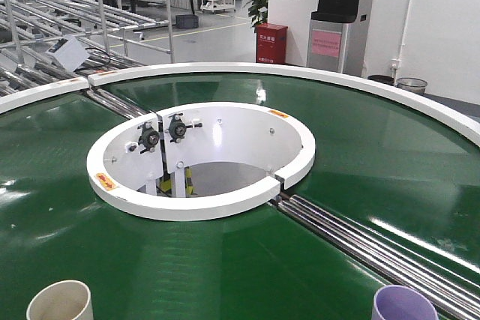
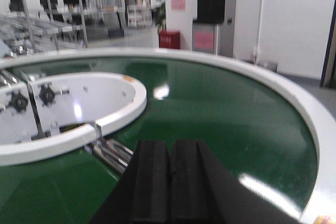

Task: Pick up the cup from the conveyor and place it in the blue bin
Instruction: 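Move both grippers above the cream cup and lavender cup on the conveyor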

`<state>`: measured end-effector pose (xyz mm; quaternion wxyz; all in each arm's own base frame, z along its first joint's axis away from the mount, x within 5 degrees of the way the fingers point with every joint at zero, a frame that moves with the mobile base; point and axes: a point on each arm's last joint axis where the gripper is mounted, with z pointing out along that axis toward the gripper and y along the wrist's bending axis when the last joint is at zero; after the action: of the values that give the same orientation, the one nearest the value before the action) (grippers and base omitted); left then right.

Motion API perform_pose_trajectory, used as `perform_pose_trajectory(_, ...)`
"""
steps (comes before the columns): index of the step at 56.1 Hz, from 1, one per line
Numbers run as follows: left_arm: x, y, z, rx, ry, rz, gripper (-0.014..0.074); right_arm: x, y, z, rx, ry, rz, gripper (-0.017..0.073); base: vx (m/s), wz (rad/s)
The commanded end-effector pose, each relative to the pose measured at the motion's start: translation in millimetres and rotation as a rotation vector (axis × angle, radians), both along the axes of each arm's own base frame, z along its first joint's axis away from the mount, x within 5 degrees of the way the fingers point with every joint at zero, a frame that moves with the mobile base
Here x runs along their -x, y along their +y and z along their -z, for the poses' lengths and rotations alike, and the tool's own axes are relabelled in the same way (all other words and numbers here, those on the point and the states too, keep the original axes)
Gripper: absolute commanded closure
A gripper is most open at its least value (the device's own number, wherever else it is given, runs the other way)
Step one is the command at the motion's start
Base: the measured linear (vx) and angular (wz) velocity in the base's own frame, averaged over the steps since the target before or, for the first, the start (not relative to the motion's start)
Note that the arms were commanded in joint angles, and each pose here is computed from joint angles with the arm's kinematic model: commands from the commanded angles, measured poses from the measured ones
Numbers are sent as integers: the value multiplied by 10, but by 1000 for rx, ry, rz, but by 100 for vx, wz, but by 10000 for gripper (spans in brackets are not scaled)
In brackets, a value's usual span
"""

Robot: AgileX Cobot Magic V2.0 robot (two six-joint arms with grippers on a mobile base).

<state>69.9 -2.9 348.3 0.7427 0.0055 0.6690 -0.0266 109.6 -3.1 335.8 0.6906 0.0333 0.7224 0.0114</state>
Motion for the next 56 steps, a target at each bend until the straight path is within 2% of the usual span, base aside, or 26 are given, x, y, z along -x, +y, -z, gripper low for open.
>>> perform_pose_trajectory(1,-222,-12,-126,-16,10,-1,533,-231,-6,-160,6,-19,-1,561,0,0)
perform_pose_trajectory(7,-508,-25,32,-28,162,-1,501,-450,-11,-83,3,63,-1,545,0,0)
perform_pose_trajectory(15,-812,-41,210,-34,286,1,389,-612,-15,39,9,138,-1,470,0,0)
perform_pose_trajectory(25,-1047,-55,322,-35,320,4,160,-746,-20,157,31,205,-3,302,0,0)
perform_pose_trajectory(31,-1151,-61,392,-36,345,6,84,-801,-21,206,30,229,-4,193,0,0)
perform_pose_trajectory(38,-1258,-66,517,-36,416,6,70,-859,-22,263,28,258,-4,111,0,0)
perform_pose_trajectory(45,-1372,-69,658,-42,537,4,71,-894,-23,304,18,281,-3,95,0,0)
perform_pose_trajectory(56,-1643,-74,515,-53,692,-4,71,-896,-22,306,5,281,-2,97,0,0)
